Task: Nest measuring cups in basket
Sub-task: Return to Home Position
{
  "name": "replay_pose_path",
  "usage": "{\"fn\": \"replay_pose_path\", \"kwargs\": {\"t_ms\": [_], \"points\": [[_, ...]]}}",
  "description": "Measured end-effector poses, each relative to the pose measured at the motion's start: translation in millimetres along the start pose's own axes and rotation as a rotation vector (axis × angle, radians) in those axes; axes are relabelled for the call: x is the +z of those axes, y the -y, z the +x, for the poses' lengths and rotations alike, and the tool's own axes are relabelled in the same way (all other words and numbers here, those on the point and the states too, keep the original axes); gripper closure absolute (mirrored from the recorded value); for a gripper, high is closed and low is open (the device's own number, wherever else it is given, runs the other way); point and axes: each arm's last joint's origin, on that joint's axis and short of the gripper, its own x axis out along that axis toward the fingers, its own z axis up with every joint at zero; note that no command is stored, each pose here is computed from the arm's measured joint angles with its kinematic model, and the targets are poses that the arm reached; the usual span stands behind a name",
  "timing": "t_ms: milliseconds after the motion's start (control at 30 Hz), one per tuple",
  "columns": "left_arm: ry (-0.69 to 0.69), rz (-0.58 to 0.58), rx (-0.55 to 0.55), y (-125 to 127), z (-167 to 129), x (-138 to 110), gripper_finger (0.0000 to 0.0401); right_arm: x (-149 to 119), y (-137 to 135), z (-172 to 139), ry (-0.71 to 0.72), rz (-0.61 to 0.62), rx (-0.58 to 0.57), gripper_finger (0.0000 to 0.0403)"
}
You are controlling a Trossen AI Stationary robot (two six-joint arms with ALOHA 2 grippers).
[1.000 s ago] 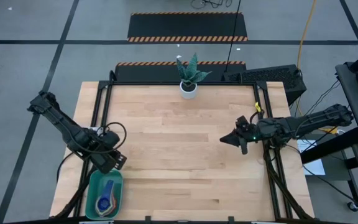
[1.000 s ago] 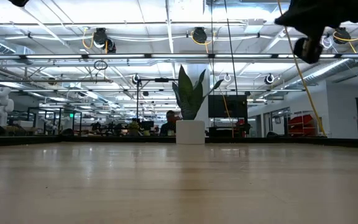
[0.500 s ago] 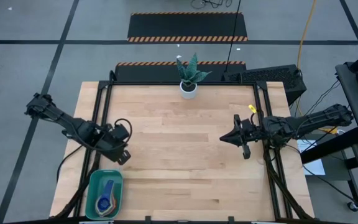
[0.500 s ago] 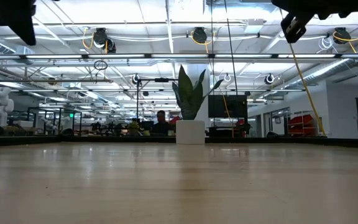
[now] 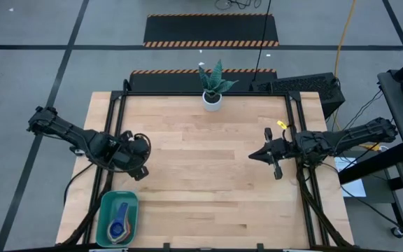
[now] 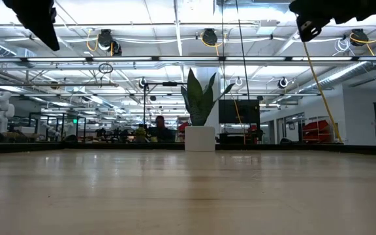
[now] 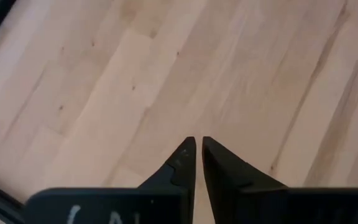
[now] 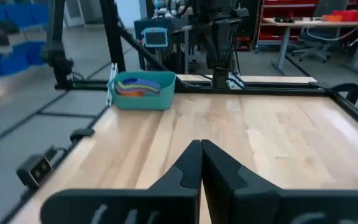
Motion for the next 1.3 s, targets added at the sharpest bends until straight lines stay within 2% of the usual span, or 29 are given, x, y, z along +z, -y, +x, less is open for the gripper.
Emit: {"fn": "replay_pose_path", "kwargs": {"t_ms": [167,300,467,667,900,1033,1167,1300], "points": [[0.056,-0.055,0.044,-3,2,5,0.0380,1,7,-21,0.010,-0.039,-0.036,0.0403],[0.172,-0.113,0.087,-2,5,15,0.0392,-1,11,-42,0.013,-0.077,-0.066,0.0403],[0.240,-0.143,0.068,-3,6,26,0.0395,-12,12,-54,-0.038,-0.091,-0.037,0.0403],[0.316,-0.103,0.055,-6,8,42,0.0397,-36,12,-45,-0.018,-0.071,-0.020,0.0403],[0.361,-0.041,0.071,-17,20,55,0.0398,-55,13,-32,0.098,-0.017,-0.020,0.0403],[0.383,-0.027,0.011,-23,38,54,0.0396,-65,14,-27,0.131,-0.013,-0.019,0.0403],[0.460,-0.047,-0.072,-27,55,56,0.0398,-72,14,-26,0.123,-0.013,-0.020,0.0403],[0.498,-0.034,-0.088,-30,63,57,0.0398,-82,15,-24,0.092,-0.013,-0.021,0.0403]]}}
